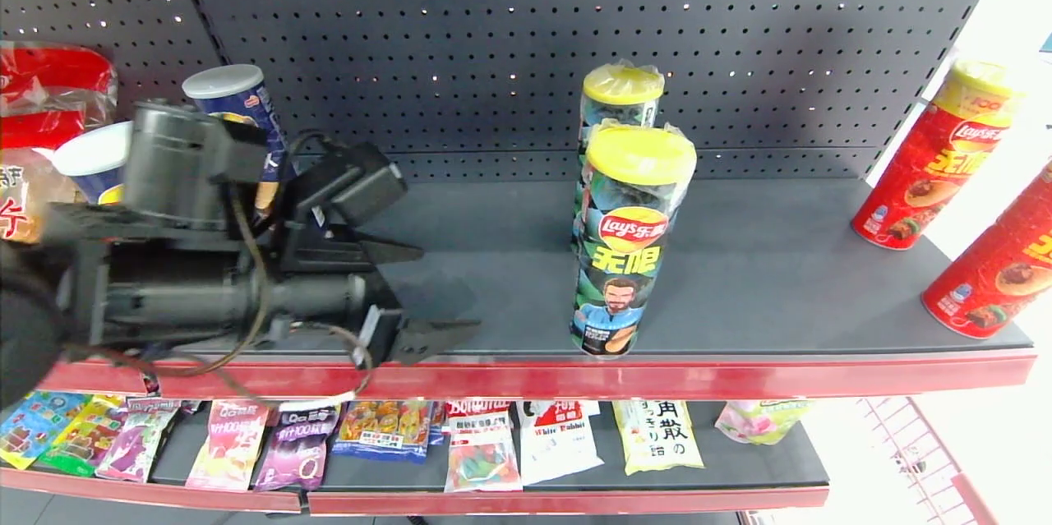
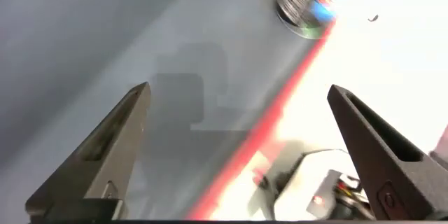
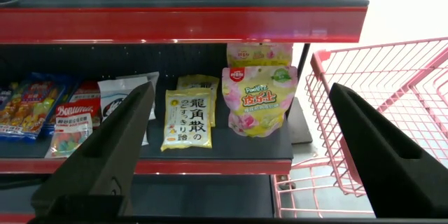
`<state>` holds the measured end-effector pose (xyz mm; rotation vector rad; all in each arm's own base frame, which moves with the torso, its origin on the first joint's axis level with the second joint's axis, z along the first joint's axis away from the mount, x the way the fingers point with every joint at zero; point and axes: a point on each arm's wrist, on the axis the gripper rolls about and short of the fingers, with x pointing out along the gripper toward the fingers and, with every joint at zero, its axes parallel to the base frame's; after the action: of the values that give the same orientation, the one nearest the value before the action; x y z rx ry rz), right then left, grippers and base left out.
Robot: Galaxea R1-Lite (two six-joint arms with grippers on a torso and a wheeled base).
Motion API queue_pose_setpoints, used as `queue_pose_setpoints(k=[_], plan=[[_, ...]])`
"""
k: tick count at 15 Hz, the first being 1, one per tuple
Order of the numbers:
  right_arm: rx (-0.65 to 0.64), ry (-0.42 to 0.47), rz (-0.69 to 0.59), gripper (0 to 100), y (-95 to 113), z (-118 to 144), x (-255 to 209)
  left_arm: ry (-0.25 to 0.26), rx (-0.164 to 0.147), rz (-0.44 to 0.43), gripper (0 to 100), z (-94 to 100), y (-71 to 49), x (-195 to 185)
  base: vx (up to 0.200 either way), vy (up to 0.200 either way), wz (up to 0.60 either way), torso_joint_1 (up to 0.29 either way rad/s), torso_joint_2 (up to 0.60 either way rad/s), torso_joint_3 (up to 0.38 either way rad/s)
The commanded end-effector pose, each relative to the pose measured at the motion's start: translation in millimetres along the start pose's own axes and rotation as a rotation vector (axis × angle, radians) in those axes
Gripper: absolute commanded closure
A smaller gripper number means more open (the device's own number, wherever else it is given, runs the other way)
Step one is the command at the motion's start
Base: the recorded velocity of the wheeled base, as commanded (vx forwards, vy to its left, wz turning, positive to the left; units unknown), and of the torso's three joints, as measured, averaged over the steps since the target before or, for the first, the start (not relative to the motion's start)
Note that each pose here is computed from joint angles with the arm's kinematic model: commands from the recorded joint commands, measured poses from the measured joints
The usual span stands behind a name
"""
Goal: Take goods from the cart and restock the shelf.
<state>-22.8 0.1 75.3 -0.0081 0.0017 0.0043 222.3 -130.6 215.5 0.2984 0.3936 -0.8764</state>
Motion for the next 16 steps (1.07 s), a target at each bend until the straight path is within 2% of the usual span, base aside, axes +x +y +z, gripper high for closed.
queue_pose_setpoints(k=[1, 2, 3, 4, 5, 7, 8, 9, 10, 11, 12, 13, 14, 15, 16], plan=[[-0.001, 0.001, 0.003, 0, 0.0, 0.1, 0.1, -0.095, -0.083, 0.175, 0, -50.4, -57.5, -142.9, 0.0, 0.0, 0.0, 0.0, 0.0, 0.0], [0.0, 0.0, 0.003, 0, 0.0, 0.0, 0.0, -0.081, -0.117, 0.241, 0, -69.9, -72.4, -170.4, 0.0, 0.0, 0.0, 0.0, 0.0, 0.0], [0.002, 0.0, 0.003, 0, 0.0, 0.0, 0.0, -0.09, -0.164, 0.302, 0, -86.8, -84.4, -191.7, 0.0, 0.0, 0.0, 0.0, 0.0, 0.0], [0.0, 0.0, 0.003, 0, 0.0, 0.0, 0.0, -0.092, -0.183, 0.323, 0, -92.5, -87.7, -197.1, 0.0, 0.0, 0.0, 0.0, 0.0, 0.0], [0.0, 0.0, 0.003, 0, 0.0, 0.0, 0.0, -0.106, -0.24, 0.425, 0, -112.4, -96.6, -210.4, 0.0, 0.0, 0.0, 0.0, 0.0, 0.0], [0.002, 0.0, 0.003, 0, 0.0, 0.0, 0.0, -0.126, -0.288, 0.553, 0, -135.2, -103.6, -214.7, 0.0, 0.0, 0.0, 0.0, 0.0, 0.0], [0.0, 0.0, 0.003, 0, 0.0, 0.0, 0.0, -0.132, -0.314, 0.63, 0, -156.3, -111.6, -214.5, 0.0, 0.0, 0.0, 0.0, 0.0, 0.0], [0.0, 0.0, 0.003, 0, 0.0, 0.0, 0.0, -0.133, -0.328, 0.67, 0, -164.3, -115.8, -214.3, 0.0, 0.0, 0.0, 0.0, 0.0, 0.0], [0.0, 0.0, 0.003, 0, 0.0, 0.0, 0.0, -0.097, -0.38, 0.786, 0, -180.4, -126.4, -211.4, 0.0, 0.0, 0.0, 0.0, 0.0, 0.0], [-0.001, 0.0, 0.003, 0, 0.0, 0.0, 0.0, -0.092, -0.409, 0.859, 0, -191.3, -134.2, -208.3, 0.0, 0.0, 0.0, 0.0, 0.0, 0.0], [-0.003, 0.0, 0.003, 0, 0.0, 0.0, 0.0, -0.108, -0.419, 0.904, 0, -205.0, -140.2, -202.9, 0.0, 0.0, 0.0, 0.0, 0.0, 0.0], [-0.003, 0.0, 0.003, 0, 0.0, 0.0, 0.0, -0.104, -0.428, 0.919, 0, -211.3, -140.7, -198.6, 0.0, 0.0, 0.0, 0.0, 0.0, 0.0], [-0.003, 0.0, 0.002, 0, 0.0, 0.0, 0.0, -0.146, -0.432, 0.918, 0, -210.9, -138.1, -195.7, 0.0, 0.0, 0.0, 0.0, 0.0, 0.0], [-0.003, 0.0, 0.002, 0, 0.0, 0.0, 0.0, -0.222, -0.419, 0.888, 0, -214.0, -131.9, -186.2, 0.0, 0.0, 0.0, 0.0, 0.0, 0.0], [-0.003, 0.0, 0.002, 0, 0.0, 0.0, 0.0, -0.311, -0.374, 0.84, 0, -216.9, -126.4, -176.8, 0.0, 0.0, 0.0, 0.0, 0.0, 0.0]])
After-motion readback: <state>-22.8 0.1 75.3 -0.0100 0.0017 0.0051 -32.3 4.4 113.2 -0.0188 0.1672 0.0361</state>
